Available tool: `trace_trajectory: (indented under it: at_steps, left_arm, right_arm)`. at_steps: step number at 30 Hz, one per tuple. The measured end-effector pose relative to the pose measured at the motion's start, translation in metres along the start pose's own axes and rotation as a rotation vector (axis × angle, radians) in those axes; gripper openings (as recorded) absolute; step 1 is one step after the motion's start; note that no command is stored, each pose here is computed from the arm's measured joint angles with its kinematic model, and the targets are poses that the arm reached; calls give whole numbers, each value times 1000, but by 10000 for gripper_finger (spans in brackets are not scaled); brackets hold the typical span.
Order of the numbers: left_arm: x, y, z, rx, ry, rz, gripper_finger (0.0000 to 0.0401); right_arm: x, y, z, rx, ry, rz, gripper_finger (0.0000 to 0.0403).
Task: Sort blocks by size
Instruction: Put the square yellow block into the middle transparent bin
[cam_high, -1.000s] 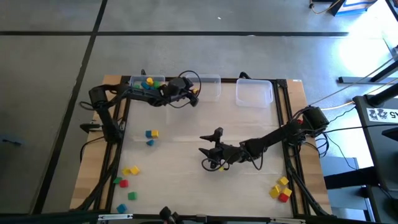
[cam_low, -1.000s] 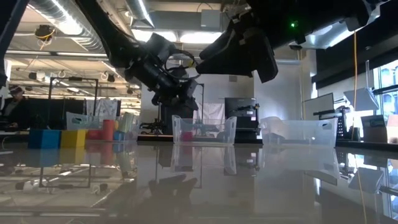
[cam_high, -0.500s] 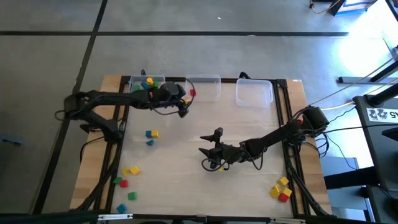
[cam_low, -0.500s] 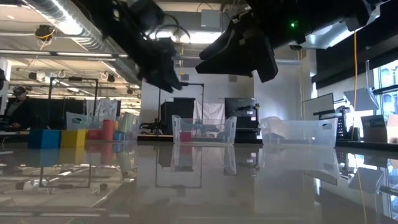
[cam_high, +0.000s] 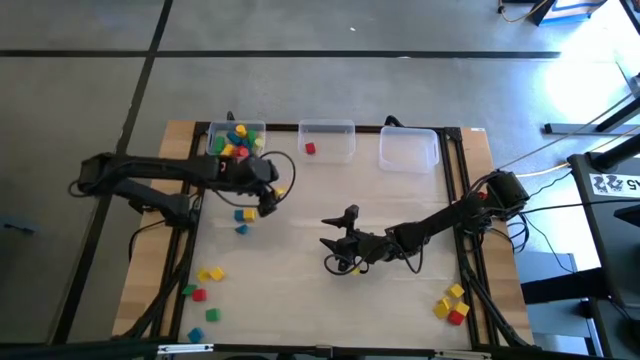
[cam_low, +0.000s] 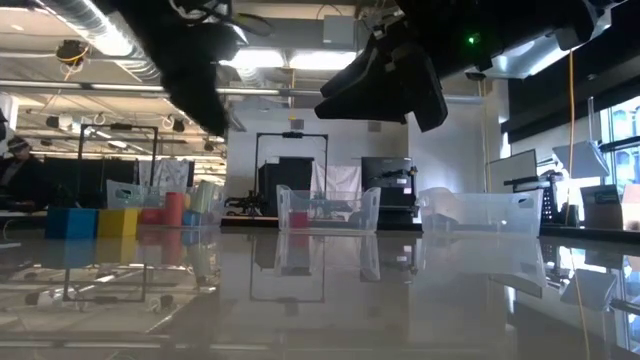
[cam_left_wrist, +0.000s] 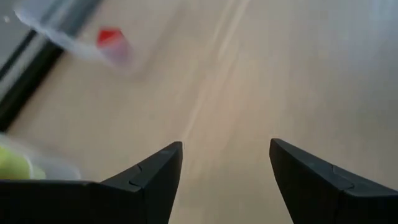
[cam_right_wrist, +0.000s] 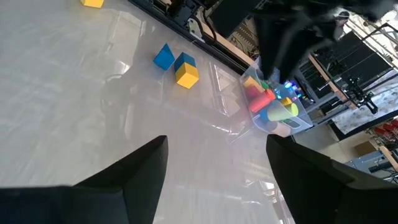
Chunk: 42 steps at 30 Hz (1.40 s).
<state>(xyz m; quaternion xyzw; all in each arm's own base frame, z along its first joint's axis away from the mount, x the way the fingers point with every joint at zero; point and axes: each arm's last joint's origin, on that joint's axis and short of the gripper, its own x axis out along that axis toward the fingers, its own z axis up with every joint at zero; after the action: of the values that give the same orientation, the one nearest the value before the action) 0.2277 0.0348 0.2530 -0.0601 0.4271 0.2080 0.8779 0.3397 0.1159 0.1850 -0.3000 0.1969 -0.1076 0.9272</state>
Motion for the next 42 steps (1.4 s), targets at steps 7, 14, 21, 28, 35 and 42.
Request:
trace_trajectory:
  at_steps: [7,14,21,28,35,42]
  left_arm:
    - [-5,-11,-19,0,152,2,239]
    - [-10,-11,-34,-15,295,45,239]
    - [-12,-9,-40,-24,359,73,239]
    - [-9,-7,-48,26,414,80,239]
    - [10,-7,-72,105,451,49,239]
    - [23,-10,-86,107,444,-41,239]
  right_arm:
    - [0,0,0,1,0,0,278]
    - [0,0,0,1,0,0,278]
    - [0,0,0,1,0,0,278]
    - [0,0,0,1,0,0,278]
    - [0,0,0,0,1,-1,278]
    - [2,-2,-1,2,4,-7,278]
